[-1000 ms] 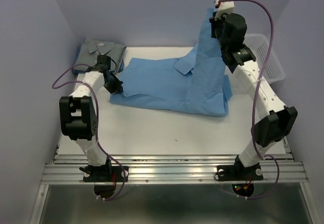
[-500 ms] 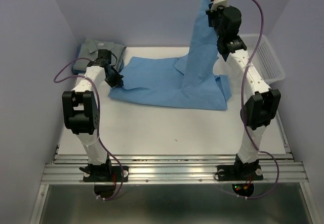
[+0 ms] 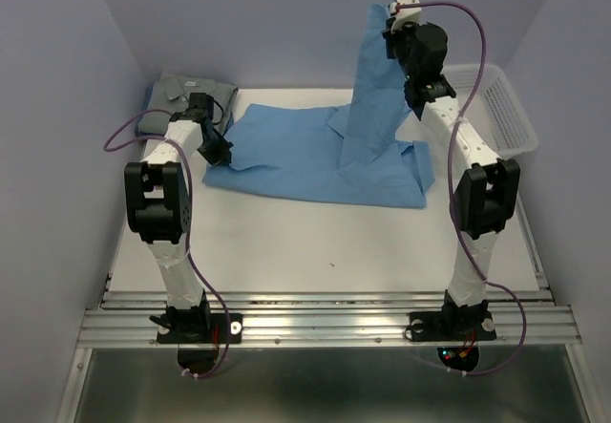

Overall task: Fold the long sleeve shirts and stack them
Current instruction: Fold the shirt

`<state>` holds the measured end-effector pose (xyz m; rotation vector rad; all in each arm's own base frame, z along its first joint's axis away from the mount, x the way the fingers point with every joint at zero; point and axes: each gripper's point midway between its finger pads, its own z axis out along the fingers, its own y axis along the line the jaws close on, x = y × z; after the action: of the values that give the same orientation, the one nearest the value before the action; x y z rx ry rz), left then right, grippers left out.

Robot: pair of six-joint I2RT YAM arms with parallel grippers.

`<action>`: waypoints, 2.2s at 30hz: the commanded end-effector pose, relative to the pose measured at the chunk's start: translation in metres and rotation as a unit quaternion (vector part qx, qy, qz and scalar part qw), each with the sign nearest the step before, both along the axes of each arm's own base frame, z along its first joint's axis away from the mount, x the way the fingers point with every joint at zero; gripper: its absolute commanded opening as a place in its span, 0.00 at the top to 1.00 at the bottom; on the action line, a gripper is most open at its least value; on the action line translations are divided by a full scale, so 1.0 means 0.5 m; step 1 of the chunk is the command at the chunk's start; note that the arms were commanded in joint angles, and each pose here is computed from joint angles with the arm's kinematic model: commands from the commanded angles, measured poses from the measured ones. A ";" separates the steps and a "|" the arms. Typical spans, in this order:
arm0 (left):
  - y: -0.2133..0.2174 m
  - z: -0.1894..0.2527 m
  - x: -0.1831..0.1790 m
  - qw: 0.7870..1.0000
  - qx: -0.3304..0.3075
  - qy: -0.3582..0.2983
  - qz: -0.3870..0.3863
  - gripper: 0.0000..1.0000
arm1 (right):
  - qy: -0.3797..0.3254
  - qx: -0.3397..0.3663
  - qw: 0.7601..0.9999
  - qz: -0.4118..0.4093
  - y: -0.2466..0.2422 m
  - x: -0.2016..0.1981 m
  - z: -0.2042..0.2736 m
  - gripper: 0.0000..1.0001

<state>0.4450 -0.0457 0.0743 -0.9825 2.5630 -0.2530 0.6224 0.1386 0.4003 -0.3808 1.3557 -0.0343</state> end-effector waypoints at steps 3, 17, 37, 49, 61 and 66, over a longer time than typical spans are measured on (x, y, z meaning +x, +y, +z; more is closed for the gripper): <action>0.018 0.008 0.005 0.999 0.015 -0.004 0.030 0.82 | -0.032 0.029 0.999 0.017 0.000 -0.030 0.047 0.99; 0.022 0.112 -0.002 0.997 0.018 -0.071 0.033 0.01 | 0.113 0.149 0.973 -0.134 0.070 -0.234 -0.008 0.99; 0.035 0.147 -0.136 0.996 0.017 -0.083 0.015 0.01 | 0.242 0.407 0.878 0.071 0.502 -0.442 -0.195 0.99; 0.082 0.147 -0.187 0.995 0.024 -0.084 0.037 0.01 | 0.154 0.472 0.868 0.012 0.567 -0.386 -0.238 0.99; 0.109 0.139 -0.216 0.995 0.033 -0.081 0.041 0.01 | 0.186 0.463 0.866 0.022 0.661 -0.362 -0.335 0.99; 0.119 0.130 -0.222 0.996 0.034 -0.076 0.041 0.01 | 0.194 0.445 0.873 0.034 0.712 -0.381 -0.361 0.97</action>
<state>0.3405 0.0095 0.1339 -1.0308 2.3825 -0.2143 0.4408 0.4727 0.1978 0.3413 1.6532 0.6662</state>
